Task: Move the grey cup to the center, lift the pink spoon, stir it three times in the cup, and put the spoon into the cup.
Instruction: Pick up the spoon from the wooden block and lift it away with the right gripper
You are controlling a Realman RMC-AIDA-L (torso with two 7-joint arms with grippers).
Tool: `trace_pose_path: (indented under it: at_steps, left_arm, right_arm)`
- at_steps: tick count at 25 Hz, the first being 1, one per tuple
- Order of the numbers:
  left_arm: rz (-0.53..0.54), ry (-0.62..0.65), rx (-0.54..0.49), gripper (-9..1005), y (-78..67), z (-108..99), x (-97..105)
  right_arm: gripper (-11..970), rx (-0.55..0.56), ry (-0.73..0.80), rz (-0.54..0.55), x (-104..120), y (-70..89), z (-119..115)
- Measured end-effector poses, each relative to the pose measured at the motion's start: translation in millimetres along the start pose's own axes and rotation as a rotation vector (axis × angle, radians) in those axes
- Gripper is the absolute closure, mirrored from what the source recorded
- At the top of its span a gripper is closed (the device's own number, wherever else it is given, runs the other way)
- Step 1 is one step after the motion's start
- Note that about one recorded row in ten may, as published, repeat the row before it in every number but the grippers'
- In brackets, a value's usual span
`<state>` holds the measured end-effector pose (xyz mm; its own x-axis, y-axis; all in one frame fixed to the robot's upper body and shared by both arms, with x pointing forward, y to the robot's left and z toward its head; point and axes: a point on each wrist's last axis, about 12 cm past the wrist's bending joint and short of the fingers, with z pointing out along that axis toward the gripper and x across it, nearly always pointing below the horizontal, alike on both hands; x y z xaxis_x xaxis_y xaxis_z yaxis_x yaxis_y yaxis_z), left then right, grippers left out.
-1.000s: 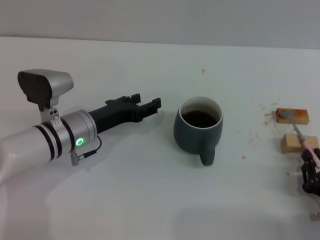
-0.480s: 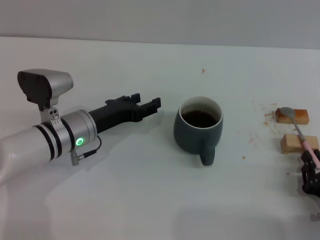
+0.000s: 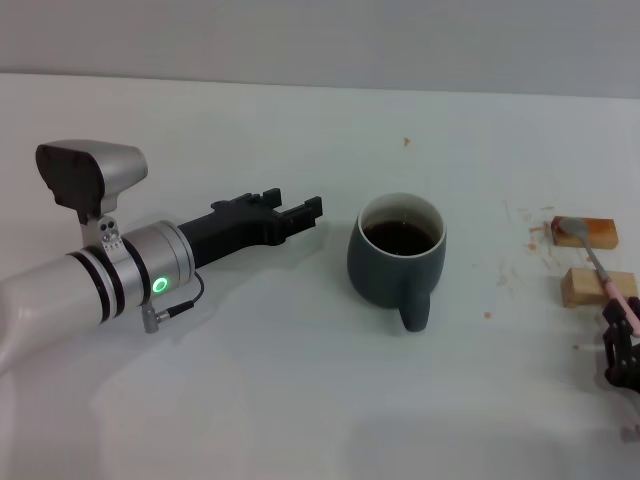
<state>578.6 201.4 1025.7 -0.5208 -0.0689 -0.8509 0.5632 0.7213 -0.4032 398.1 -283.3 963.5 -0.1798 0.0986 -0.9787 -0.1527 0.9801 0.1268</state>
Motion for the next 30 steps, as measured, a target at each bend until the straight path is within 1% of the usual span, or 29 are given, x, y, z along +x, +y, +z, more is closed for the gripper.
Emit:
trace_pose_path:
  at_steps: [15,30]
  left_arm:
    - [-0.004,-0.001,-0.003,274,0.5,-0.8,0.9]
    - [-0.007,-0.001,-0.005,274,0.9,-1.8,2.1]
  right_arm:
    - [836,-0.019,-0.035,0.014,-5.6,0.5,3.8]
    - [835,-0.053,-0.105,0.044,-16.9,-0.9,9.8]
